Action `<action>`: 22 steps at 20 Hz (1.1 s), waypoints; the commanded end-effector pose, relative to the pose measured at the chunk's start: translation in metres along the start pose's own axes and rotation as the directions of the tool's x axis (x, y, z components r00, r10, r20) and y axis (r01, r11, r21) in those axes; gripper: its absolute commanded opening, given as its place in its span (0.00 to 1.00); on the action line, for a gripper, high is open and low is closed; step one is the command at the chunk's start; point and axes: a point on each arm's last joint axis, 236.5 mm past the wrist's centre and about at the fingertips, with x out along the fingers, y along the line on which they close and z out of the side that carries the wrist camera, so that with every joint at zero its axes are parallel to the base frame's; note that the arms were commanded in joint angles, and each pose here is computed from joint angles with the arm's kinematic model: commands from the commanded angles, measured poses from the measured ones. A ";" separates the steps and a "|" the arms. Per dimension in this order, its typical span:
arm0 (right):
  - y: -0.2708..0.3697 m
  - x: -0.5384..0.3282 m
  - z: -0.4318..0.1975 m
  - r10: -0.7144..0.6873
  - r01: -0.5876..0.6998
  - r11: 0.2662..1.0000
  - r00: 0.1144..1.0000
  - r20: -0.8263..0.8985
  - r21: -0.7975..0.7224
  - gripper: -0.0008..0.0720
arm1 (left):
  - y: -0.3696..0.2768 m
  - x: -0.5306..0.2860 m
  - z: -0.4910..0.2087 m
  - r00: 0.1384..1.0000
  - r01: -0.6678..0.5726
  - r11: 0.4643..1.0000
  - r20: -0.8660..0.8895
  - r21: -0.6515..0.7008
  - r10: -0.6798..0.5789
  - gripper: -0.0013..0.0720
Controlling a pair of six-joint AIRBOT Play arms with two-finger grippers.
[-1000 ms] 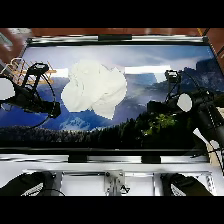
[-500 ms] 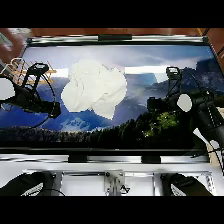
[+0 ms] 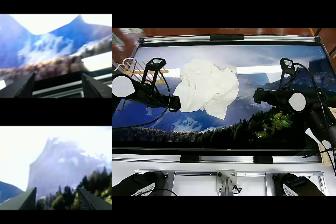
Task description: Fold the shirts.
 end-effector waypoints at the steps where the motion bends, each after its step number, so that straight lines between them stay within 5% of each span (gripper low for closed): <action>1: 0.012 0.000 -0.002 0.049 -0.049 0.998 0.999 -0.007 0.042 0.86 | -0.042 0.001 0.016 0.983 0.178 0.984 0.057 -0.030 -0.176 0.94; 12: 0.015 -0.002 0.036 0.065 -0.067 0.998 0.986 0.152 0.010 0.86 | -0.038 0.021 0.048 0.976 0.169 0.986 0.141 -0.006 -0.166 0.94; 15: 0.008 -0.001 0.030 0.031 -0.030 0.999 0.992 0.125 -0.010 0.86 | 0.013 0.051 0.073 0.988 0.095 0.980 0.140 -0.173 -0.071 0.96; 22: -0.005 0.001 -0.005 -0.021 0.021 1.000 1.000 -0.020 -0.015 0.86 | 0.115 0.140 0.093 0.996 -0.092 0.971 -0.040 -0.220 0.086 1.00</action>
